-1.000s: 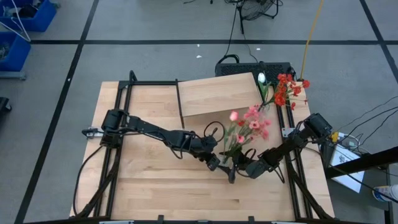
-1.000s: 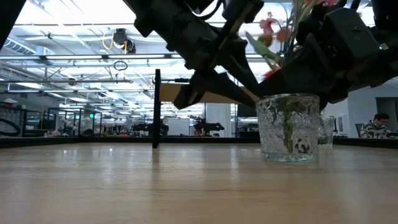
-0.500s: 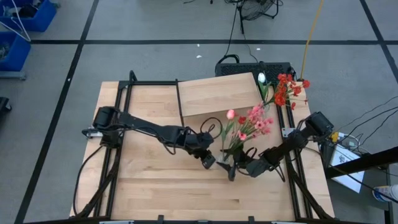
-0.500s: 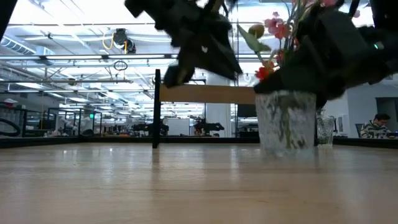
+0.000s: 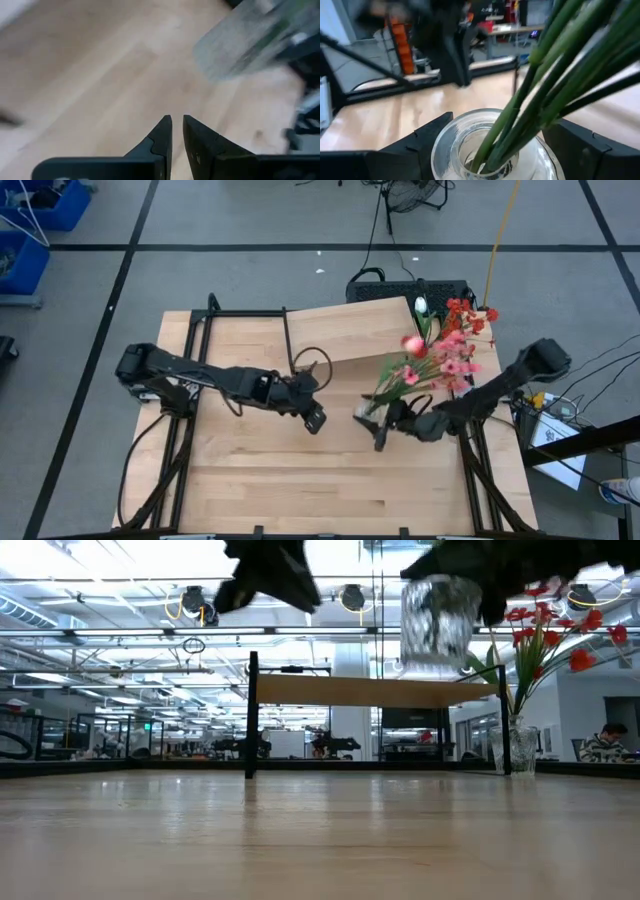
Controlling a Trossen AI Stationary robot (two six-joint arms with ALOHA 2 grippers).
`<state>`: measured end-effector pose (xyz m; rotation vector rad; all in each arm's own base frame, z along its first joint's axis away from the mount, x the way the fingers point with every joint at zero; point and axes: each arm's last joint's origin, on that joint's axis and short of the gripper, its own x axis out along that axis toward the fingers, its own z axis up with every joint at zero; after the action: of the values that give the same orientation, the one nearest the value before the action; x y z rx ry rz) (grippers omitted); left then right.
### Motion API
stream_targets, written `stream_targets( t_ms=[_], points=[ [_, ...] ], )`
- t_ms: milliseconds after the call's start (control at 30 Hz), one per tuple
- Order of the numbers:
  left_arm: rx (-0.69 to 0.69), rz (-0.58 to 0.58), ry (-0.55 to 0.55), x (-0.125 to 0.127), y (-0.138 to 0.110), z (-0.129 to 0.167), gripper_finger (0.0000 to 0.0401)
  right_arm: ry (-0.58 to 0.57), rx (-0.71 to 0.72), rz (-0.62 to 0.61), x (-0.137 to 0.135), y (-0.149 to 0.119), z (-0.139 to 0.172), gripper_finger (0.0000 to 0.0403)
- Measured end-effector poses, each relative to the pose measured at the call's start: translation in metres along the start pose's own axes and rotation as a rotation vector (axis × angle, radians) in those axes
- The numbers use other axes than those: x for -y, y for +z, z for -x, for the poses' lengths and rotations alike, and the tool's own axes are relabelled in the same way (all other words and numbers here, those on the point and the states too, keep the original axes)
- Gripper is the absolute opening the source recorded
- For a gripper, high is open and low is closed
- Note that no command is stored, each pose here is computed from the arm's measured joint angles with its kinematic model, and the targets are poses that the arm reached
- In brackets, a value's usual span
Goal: Pick and place flowers into a vace then onto a shelf
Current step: Put the bottom transparent vase with flowers on the shelf
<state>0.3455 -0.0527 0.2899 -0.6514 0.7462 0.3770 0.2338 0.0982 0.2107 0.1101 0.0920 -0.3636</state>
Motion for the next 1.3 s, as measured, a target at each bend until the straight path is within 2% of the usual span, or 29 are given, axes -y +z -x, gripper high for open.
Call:
stream_targets(
  t_ms=[233,300,467,633,767,867,1000,1133,1300],
  points=[
    [0.004,-0.02,0.163,-0.011,-0.007,0.013,0.0051,-0.039,0.008,0.04,0.018,0.07,-0.014,0.0276],
    [0.001,-0.033,0.174,-0.014,-0.008,0.012,0.0051,-0.054,-0.02,0.062,0.025,0.086,-0.022,0.0276],
    [-0.08,-0.131,0.18,-0.022,-0.017,0.004,0.0051,-0.094,-0.011,0.028,0.04,0.129,-0.046,0.0276],
    [-0.141,-0.15,0.214,-0.034,-0.033,-0.006,0.0051,-0.128,-0.021,0.042,0.054,0.154,-0.074,0.0276],
    [-0.202,-0.219,0.173,-0.034,-0.036,-0.007,0.0051,-0.141,-0.054,0.044,0.062,0.165,-0.104,0.0276],
    [-0.184,-0.269,0.135,-0.031,-0.035,-0.008,0.0051,-0.159,-0.08,0.073,0.067,0.164,-0.126,0.0276],
    [-0.166,-0.294,0.073,-0.027,-0.032,-0.005,0.0051,-0.163,-0.086,0.052,0.081,0.165,-0.154,0.0276],
    [-0.16,-0.334,0.056,-0.026,-0.03,-0.003,0.0051,-0.188,-0.126,0.063,0.103,0.152,-0.178,0.0276],
    [-0.17,-0.325,0.066,-0.028,-0.031,0.002,0.0051,-0.166,-0.135,0.0,0.136,0.142,-0.197,0.0276]
  ],
)
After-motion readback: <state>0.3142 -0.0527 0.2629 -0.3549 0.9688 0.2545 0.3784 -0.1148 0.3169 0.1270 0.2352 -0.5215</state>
